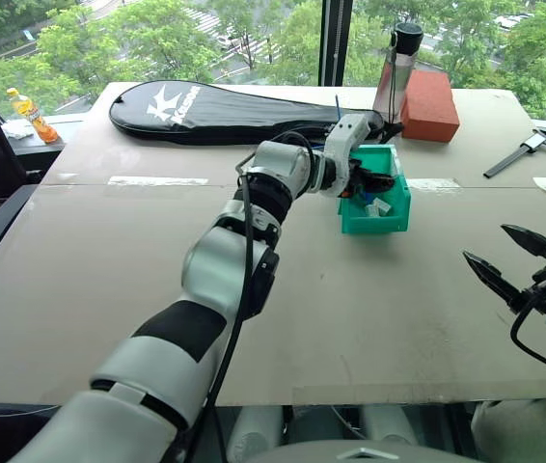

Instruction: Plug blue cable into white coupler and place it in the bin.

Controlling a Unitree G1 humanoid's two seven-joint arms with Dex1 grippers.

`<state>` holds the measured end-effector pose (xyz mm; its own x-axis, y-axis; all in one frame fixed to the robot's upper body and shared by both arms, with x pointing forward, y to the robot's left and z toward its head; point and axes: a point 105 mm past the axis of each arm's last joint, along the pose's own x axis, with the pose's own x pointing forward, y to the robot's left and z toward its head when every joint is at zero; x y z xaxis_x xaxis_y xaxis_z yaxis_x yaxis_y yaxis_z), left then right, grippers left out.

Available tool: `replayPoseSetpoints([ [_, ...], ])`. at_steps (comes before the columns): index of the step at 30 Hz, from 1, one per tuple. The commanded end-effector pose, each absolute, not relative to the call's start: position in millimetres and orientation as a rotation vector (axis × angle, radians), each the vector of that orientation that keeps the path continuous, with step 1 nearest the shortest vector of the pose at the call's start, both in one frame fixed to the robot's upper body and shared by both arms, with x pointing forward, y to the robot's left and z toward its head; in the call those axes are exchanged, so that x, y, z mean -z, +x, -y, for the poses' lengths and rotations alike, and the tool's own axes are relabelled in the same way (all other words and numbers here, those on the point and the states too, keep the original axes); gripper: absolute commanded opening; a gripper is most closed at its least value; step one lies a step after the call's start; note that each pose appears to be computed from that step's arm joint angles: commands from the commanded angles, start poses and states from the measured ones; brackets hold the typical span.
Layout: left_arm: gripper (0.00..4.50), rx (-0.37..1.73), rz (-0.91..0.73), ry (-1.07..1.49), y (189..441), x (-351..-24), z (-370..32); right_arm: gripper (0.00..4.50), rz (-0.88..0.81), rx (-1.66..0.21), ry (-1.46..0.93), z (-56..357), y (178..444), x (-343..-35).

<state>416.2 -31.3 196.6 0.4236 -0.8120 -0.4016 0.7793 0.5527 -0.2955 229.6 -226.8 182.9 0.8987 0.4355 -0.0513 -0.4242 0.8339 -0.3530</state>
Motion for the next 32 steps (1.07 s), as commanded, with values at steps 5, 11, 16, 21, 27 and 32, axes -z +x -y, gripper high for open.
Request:
replayPoseSetpoints([
  [5, 4.42, 1.103, -0.143, -0.122, 391.0, -266.2, -7.5, 3.37, 0.094, -0.477, -0.374, 221.2, 235.3, -197.6],
  [11, 4.42, 0.993, 0.104, -0.059, 356.0, -251.4, -63.0, 3.37, 0.1, -0.525, -0.349, 216.0, 251.5, -195.3],
  [16, 4.42, 0.98, 0.086, 0.032, 314.3, -205.9, -110.0, 3.37, 0.042, -0.565, -0.33, 221.9, 251.6, -183.1],
  [21, 4.42, 0.938, -0.027, 0.07, 277.7, -164.8, -154.1, 3.37, -0.038, -0.578, -0.336, 236.1, 240.4, -168.4],
  [27, 4.42, 0.841, -0.116, 0.105, 260.1, -140.8, -191.0, 3.37, -0.148, -0.577, -0.36, 253.9, 220.7, -156.3],
  [32, 4.42, 0.834, -0.123, 0.113, 257.8, -137.9, -202.3, 3.37, -0.2, -0.582, -0.372, 261.4, 212.4, -148.3],
])
